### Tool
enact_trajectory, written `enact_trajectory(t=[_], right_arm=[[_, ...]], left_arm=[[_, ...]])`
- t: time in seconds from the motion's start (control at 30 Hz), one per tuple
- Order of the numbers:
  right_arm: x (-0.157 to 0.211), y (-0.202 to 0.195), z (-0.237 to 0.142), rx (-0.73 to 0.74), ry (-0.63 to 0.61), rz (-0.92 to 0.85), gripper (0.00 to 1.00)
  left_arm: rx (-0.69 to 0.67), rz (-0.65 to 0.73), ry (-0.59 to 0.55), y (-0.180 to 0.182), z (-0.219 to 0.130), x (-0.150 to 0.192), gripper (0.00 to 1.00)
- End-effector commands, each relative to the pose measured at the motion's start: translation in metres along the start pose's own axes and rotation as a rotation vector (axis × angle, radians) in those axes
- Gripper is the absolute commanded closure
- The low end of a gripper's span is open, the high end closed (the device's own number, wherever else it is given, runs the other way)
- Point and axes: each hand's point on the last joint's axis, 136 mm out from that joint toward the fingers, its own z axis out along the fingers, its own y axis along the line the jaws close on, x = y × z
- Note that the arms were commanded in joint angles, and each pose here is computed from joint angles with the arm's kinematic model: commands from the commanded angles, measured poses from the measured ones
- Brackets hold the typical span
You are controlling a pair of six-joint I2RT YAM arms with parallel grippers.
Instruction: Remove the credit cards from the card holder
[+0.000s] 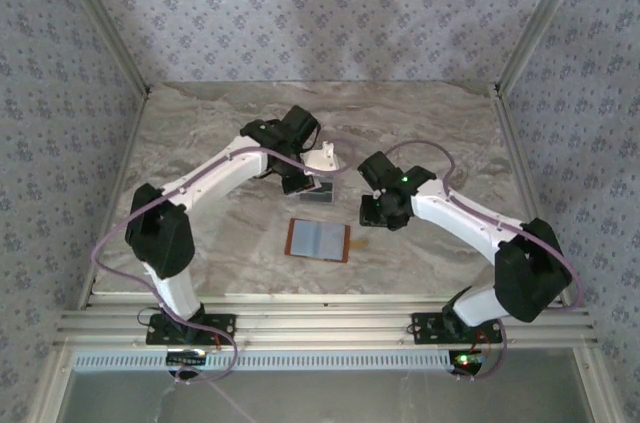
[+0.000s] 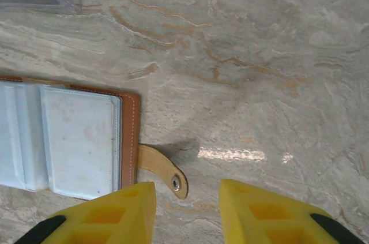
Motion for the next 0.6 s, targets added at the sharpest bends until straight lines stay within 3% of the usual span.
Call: enact_trajectory(t=[0.0,0.23,0.57], right_arm=[[0.007,-0.009,-0.005,0.012,0.008,-0.006,0.64],[0.006,-0.015,-0.008,0.016,-0.002,0.010,0.64],[0.005,-0.025,-0.012,0.021,-0.017,0.040,0.64]], left_arm=[[-0.012,0.203,0.011,0.016,-0.004,-0.009,1.00],[-0.027,0.319,0.059,0.047,0.012,-0.024,1.00],[-0.027,0.369,0.042,0.074,0.027,-0.040,1.00]])
